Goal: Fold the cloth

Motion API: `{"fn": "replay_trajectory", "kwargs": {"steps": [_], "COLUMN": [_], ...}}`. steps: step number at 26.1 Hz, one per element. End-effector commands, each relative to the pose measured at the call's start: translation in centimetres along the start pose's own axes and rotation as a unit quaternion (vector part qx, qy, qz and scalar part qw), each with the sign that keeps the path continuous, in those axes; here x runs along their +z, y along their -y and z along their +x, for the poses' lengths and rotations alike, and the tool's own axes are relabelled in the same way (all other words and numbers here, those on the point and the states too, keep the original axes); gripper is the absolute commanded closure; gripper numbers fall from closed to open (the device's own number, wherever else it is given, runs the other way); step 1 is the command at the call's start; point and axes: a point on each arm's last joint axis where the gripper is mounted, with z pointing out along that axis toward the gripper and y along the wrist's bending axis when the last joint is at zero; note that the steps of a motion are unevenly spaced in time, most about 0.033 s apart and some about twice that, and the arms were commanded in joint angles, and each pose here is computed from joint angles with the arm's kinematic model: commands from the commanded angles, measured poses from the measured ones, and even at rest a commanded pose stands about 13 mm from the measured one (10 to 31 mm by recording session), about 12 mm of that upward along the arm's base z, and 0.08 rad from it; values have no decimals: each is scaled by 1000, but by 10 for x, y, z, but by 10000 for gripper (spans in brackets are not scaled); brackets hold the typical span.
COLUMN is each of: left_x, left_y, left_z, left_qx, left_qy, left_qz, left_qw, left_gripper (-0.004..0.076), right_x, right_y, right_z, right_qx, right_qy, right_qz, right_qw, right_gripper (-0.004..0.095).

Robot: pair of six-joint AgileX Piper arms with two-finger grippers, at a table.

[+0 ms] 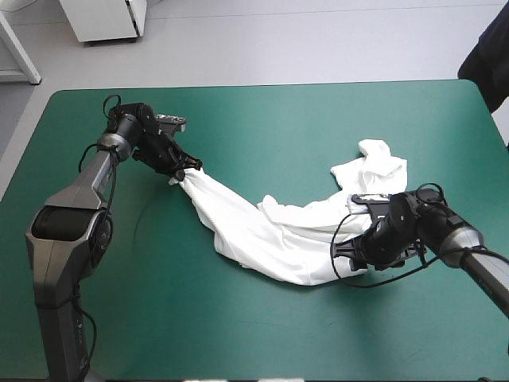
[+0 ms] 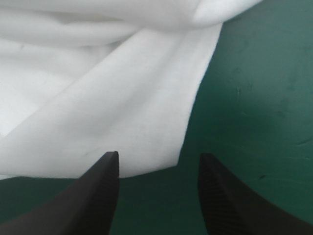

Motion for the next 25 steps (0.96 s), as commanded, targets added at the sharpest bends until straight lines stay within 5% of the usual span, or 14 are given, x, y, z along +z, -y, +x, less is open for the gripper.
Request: {"fn": "replay_trajectory", "kwargs": {"steps": [1, 7, 13, 19, 25], "left_x": [-24, -24, -26, -53, -118], "left_y": [8, 8, 9, 15, 32], "left_z": [-4, -5, -3, -1, 6], "left_qx": [-1, -1, -1, 12, 30], "left_qy": [33, 34, 26, 41, 97], "left_qz": [12, 12, 16, 12, 14], "left_qw": [999, 999, 1000, 999, 995], "left_gripper": [746, 746, 746, 746, 746], "right_x": [6, 33, 43, 19, -42], "right_y": [-2, -1, 0, -3, -11], "right_z": [-2, -9, -7, -5, -13], "right_qx": [11, 19, 18, 7, -15], "right_qy": [17, -11, -49, -28, 63], "right_qz": [-11, -10, -4, -10, -24], "right_qw": [1000, 1000, 999, 1000, 998], "right_gripper": [439, 472, 929, 925, 924]}}
